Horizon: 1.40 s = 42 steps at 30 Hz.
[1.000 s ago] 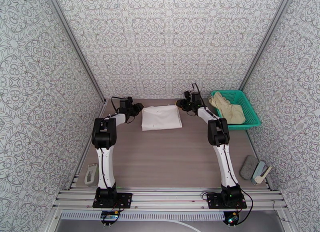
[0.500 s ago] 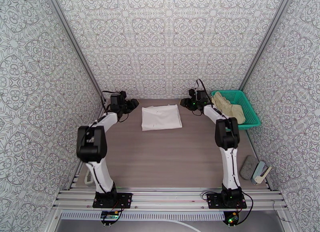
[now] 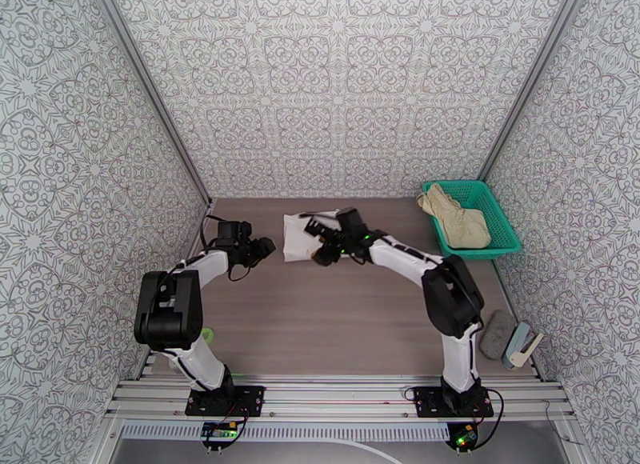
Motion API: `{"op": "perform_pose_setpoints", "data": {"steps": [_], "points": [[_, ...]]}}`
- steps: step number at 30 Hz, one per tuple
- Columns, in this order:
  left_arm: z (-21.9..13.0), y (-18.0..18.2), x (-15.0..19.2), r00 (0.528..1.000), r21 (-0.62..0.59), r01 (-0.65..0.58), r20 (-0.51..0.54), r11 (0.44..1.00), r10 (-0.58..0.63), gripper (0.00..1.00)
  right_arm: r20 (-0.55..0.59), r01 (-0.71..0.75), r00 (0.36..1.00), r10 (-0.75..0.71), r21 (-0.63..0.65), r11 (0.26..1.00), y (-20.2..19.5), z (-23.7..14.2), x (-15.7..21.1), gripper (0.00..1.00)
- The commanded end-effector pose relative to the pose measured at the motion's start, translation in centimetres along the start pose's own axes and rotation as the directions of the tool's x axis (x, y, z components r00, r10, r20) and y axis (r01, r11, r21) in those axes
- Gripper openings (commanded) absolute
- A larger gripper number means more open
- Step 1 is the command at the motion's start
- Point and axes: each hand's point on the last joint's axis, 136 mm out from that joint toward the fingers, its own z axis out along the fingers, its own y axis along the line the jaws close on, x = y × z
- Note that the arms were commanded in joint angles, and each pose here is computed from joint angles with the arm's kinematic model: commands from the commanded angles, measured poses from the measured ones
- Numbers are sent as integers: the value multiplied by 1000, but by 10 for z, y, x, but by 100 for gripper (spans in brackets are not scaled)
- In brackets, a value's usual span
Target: Fold and stack the mixed laundry pile
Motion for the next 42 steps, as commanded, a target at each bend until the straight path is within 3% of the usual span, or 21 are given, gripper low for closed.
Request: {"op": "perform_pose_setpoints", "data": {"steps": [1, 7, 12, 16, 20, 23, 29, 34, 42], "points": [[8, 1, 3, 1000, 42, 5, -31, 999, -4, 52, -73, 235, 970, -231, 55, 970, -11, 24, 7, 64], [12, 2, -2, 999, 58, 19, -29, 998, -17, 52, -140, 296, 950, -279, 121, 948, -25, 58, 12, 63], [14, 3, -6, 999, 61, 30, -31, 998, -28, 53, -171, 346, 930, -326, 103, 933, -21, 76, 22, 62], [19, 7, -7, 997, 46, 71, -39, 996, -69, 57, -200, 382, 915, -350, 149, 912, -25, 86, 27, 56], [23, 6, -8, 993, 29, 115, -25, 993, -114, 66, -186, 381, 919, -348, 185, 906, -31, 87, 20, 43], [29, 0, -8, 989, 40, 146, -21, 989, -145, 73, -167, 381, 921, -351, 213, 900, -34, 82, 14, 23], [44, -15, -2, 982, 80, 190, -29, 978, -189, 79, -49, 344, 937, -345, 272, 899, -37, 52, -15, 0], [52, -32, -1, 973, 164, 230, -28, 959, -229, 87, -24, 341, 938, -347, 264, 902, -37, 39, -16, 0], [71, -40, 0, 962, 172, 273, -30, 947, -271, 88, -15, 337, 939, -344, 249, 908, -31, 37, -9, 0]]}}
